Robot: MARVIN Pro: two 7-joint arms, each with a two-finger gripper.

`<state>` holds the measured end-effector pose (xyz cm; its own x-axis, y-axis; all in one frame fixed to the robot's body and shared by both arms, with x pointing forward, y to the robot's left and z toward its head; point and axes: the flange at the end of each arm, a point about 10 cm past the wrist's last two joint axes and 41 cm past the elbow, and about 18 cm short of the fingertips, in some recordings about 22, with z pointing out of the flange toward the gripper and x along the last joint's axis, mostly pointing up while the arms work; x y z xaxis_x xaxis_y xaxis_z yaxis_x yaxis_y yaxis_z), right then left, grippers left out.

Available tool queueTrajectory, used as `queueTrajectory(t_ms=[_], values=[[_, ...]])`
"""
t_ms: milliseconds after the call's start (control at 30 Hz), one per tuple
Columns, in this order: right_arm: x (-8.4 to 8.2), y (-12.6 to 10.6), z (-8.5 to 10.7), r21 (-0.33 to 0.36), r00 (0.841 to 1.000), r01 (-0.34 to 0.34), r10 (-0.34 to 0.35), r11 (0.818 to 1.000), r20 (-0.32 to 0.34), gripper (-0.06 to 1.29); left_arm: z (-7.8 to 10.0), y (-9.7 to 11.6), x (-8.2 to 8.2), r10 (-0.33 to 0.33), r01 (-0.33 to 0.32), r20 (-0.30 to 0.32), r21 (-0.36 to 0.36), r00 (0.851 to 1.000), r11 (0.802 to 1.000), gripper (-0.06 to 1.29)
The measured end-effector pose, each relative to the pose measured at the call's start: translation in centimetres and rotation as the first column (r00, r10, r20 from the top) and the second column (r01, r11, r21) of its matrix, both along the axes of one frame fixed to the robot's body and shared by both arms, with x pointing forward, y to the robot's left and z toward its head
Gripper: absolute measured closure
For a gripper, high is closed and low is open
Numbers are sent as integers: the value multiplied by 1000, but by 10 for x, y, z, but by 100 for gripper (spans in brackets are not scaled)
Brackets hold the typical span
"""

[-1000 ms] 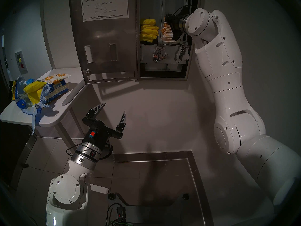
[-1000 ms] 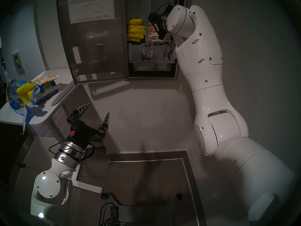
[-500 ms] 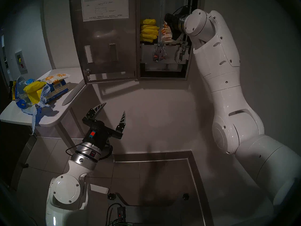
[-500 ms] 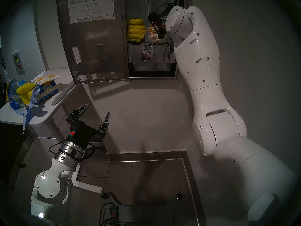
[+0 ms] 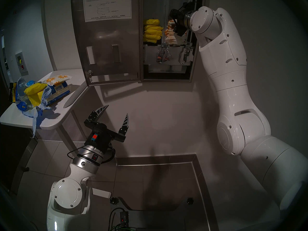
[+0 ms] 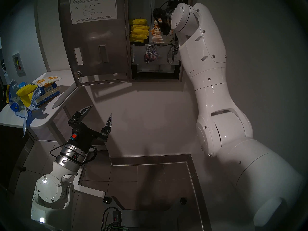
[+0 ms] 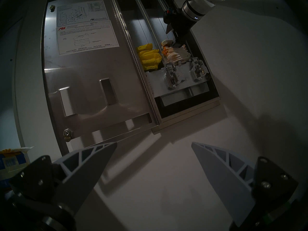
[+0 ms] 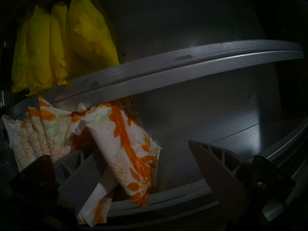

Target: Open the dispenser door, put the pads inside, close the door

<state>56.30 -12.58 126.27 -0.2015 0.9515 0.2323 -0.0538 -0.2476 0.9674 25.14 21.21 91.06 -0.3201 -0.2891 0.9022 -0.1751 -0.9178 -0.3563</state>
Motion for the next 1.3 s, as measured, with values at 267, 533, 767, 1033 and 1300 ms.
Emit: queueTrajectory(t_ms=[267,533,767,1033,1300], values=[[-2,-3,1,-15,1000,-10,9,1000,-19,9,0,0,0,0,0,0,0,1000,1000,2],[-8,-4,4,-35,998,-25,23,999,-57,9,0,0,0,0,0,0,0,1000,1000,2],[-14,-5,6,-37,996,-31,28,999,-80,8,0,0,0,0,0,0,0,1000,1000,2],[-26,-5,8,-41,994,-39,35,998,-101,8,0,0,0,0,0,0,0,1000,1000,2],[-42,-9,10,-42,993,-43,39,998,-108,5,0,0,0,0,0,0,0,1000,1000,2]])
